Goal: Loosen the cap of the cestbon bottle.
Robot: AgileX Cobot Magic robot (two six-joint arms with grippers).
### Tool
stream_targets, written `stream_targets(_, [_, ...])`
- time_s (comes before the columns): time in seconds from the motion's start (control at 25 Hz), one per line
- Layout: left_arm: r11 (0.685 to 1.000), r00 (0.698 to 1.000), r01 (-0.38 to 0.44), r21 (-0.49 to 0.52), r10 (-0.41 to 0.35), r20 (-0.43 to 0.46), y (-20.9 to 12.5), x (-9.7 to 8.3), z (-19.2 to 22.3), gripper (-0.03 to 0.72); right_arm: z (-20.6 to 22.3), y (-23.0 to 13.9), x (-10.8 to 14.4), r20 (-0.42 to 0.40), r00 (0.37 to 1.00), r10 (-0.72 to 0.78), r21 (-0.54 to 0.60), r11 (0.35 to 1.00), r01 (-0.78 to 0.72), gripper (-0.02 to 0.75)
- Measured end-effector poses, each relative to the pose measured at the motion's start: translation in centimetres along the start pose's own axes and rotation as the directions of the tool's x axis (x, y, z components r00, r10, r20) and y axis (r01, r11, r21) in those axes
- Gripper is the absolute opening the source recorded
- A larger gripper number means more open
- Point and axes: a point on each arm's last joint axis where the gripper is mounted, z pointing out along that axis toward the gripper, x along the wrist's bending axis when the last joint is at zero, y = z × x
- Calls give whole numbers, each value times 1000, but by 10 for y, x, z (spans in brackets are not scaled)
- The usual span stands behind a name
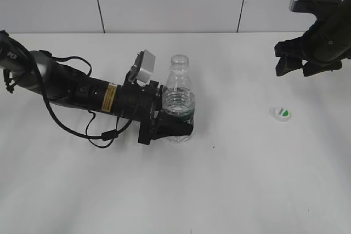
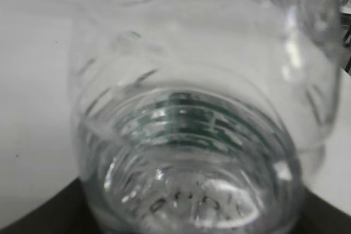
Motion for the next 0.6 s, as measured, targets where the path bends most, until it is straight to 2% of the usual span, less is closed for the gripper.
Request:
stream_targets(0.2, [997, 999, 42, 66, -40, -30, -10, 2, 0, 546, -1, 0, 0, 0, 1000, 0, -3, 1000, 0, 489])
stream_targets(0.4, [997, 999, 44, 65, -42, -28, -9, 1, 0, 566, -1, 0, 0, 0, 1000, 0, -4, 1000, 0, 490])
stream_targets(0.6, [1000, 1000, 23, 13, -23, 11, 8, -3, -4, 566, -1, 1, 0, 0, 1000, 0, -5, 1000, 0, 490])
